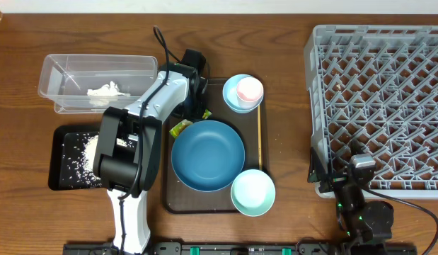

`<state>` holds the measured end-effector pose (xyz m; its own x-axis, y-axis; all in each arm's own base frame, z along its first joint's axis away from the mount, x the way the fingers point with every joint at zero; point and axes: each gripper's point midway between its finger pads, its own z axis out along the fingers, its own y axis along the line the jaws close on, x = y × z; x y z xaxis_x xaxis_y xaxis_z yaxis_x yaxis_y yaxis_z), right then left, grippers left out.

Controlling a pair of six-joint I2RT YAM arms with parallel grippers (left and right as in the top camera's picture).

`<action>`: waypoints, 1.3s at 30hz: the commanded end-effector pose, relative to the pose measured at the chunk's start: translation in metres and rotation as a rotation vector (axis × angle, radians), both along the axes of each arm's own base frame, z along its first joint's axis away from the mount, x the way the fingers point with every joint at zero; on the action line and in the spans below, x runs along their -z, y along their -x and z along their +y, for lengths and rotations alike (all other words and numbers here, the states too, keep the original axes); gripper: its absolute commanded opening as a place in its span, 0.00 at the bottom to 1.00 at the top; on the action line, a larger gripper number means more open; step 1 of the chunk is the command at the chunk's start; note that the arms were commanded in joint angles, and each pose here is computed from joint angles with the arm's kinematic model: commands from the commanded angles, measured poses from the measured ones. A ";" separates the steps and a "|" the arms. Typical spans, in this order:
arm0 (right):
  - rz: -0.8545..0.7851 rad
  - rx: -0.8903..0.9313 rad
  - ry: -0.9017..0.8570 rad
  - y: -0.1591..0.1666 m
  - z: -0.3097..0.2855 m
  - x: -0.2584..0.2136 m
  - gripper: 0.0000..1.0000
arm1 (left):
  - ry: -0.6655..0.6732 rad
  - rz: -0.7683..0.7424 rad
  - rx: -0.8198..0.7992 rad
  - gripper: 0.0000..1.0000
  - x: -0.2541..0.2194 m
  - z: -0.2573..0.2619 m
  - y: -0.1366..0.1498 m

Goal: Sort waste into correct bins and load items into the dishwasher rack

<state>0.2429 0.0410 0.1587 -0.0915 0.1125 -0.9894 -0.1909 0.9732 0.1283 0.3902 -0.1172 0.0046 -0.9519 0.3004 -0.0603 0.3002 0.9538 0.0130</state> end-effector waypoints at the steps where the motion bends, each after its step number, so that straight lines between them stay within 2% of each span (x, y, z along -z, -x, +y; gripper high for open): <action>1: -0.002 0.014 0.010 0.000 -0.003 0.000 0.99 | 0.021 0.018 0.006 0.06 0.003 -0.004 0.005; 6: -0.002 0.013 0.010 0.000 -0.003 0.000 0.99 | 0.037 -0.031 -0.015 0.06 -0.014 -0.005 -0.008; 10: -0.002 0.014 0.010 0.000 -0.003 0.000 0.99 | 0.074 -0.147 -0.055 0.06 -0.053 -0.003 -0.030; 16: -0.002 0.013 0.010 0.000 -0.003 0.000 0.99 | 0.146 -0.336 -0.246 0.06 -0.117 0.034 -0.059; 23: -0.002 0.014 0.010 0.000 -0.003 0.000 0.99 | 0.284 -0.297 -0.299 0.06 -0.123 0.057 -0.055; 25: -0.002 0.013 0.010 0.000 -0.003 0.000 0.99 | 0.320 -0.245 -0.263 0.15 -0.116 0.050 -0.045; 29: -0.002 0.013 0.010 0.000 -0.003 0.000 0.99 | 0.338 -0.191 -0.173 0.37 -0.103 0.034 -0.032; 34: -0.002 0.014 0.010 0.000 -0.003 0.000 0.99 | 0.335 -0.212 -0.162 0.40 -0.105 0.025 -0.035; 39: -0.002 0.013 0.010 0.000 -0.003 0.000 0.99 | 0.183 -0.319 -0.459 0.42 -0.125 0.083 -0.051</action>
